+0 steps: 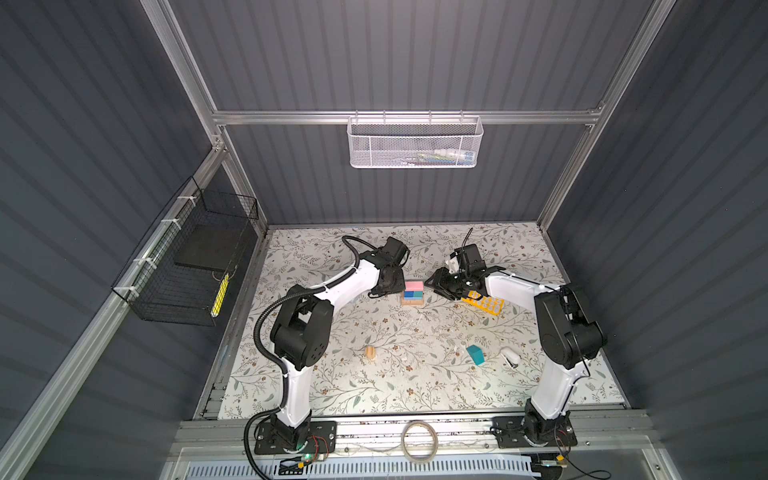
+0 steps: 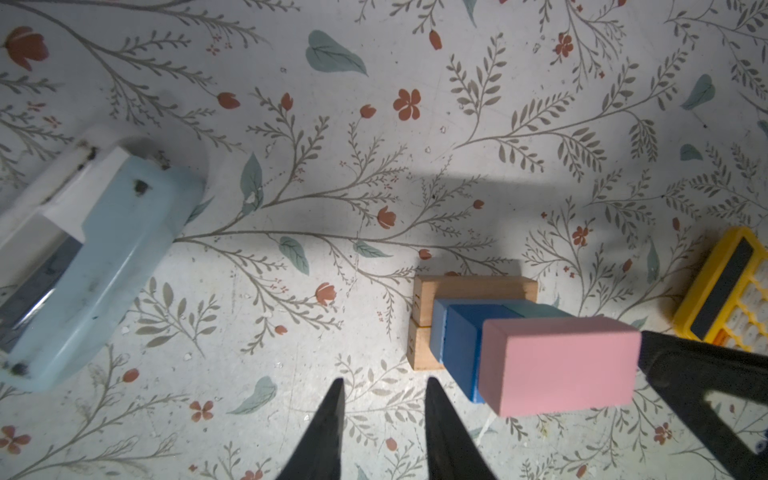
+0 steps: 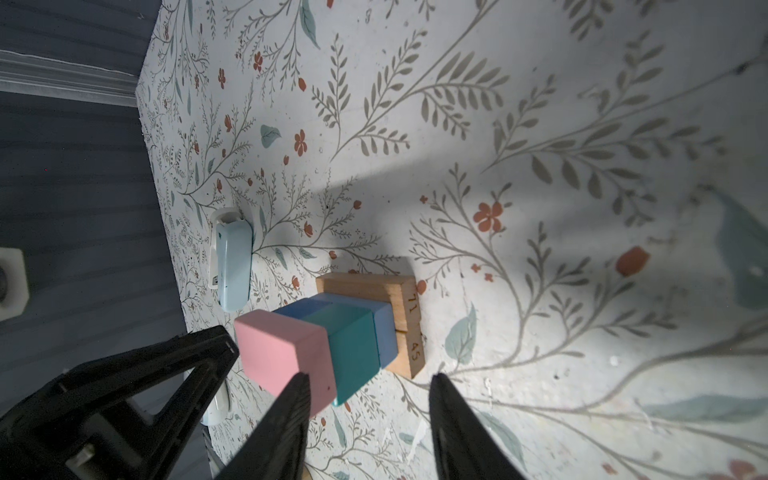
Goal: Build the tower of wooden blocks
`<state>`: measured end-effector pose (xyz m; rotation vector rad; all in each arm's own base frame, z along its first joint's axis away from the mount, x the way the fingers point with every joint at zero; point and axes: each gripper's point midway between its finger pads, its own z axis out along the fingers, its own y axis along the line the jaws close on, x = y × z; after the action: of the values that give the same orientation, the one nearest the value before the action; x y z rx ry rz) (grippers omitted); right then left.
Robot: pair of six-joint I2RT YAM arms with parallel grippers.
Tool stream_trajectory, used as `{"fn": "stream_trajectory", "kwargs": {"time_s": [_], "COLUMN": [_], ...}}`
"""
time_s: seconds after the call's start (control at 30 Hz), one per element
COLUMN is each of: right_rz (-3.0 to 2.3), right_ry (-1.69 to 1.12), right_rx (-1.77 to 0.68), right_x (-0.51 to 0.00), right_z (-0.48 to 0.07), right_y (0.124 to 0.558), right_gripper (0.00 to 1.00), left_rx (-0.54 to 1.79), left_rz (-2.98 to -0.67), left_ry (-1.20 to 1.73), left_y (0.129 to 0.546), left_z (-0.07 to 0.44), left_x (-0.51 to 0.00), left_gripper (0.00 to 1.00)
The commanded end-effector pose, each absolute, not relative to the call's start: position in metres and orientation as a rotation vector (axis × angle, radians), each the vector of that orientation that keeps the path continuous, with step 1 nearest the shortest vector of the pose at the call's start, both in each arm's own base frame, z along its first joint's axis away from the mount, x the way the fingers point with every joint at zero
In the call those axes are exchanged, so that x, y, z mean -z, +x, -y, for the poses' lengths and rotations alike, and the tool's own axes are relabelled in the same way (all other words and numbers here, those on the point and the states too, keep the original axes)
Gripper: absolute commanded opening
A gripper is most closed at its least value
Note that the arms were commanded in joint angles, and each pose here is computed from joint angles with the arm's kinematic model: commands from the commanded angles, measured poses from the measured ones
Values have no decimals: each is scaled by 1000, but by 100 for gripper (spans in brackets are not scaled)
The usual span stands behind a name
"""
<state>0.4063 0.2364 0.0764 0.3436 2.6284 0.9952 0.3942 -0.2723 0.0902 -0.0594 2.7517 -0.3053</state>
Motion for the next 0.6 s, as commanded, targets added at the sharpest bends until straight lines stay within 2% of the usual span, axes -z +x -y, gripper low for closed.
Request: {"fn": "stream_trajectory", "kwargs": {"time_s": [0.0, 0.57], "right_rz": [-2641, -2651], "right_ry": [356, 348], "right_rx": [-985, -989], "right_x": [-73, -70], "right_z": [-238, -241], "right_y": [408, 406], "right_gripper": [49, 48], "left_rx": [322, 327], "left_rz": [-2747, -2745], "left_ry": [-33, -37], "left_y": [393, 393], "left_z": [271, 271], "left_x": [-98, -99], "left_gripper": [33, 33]}}
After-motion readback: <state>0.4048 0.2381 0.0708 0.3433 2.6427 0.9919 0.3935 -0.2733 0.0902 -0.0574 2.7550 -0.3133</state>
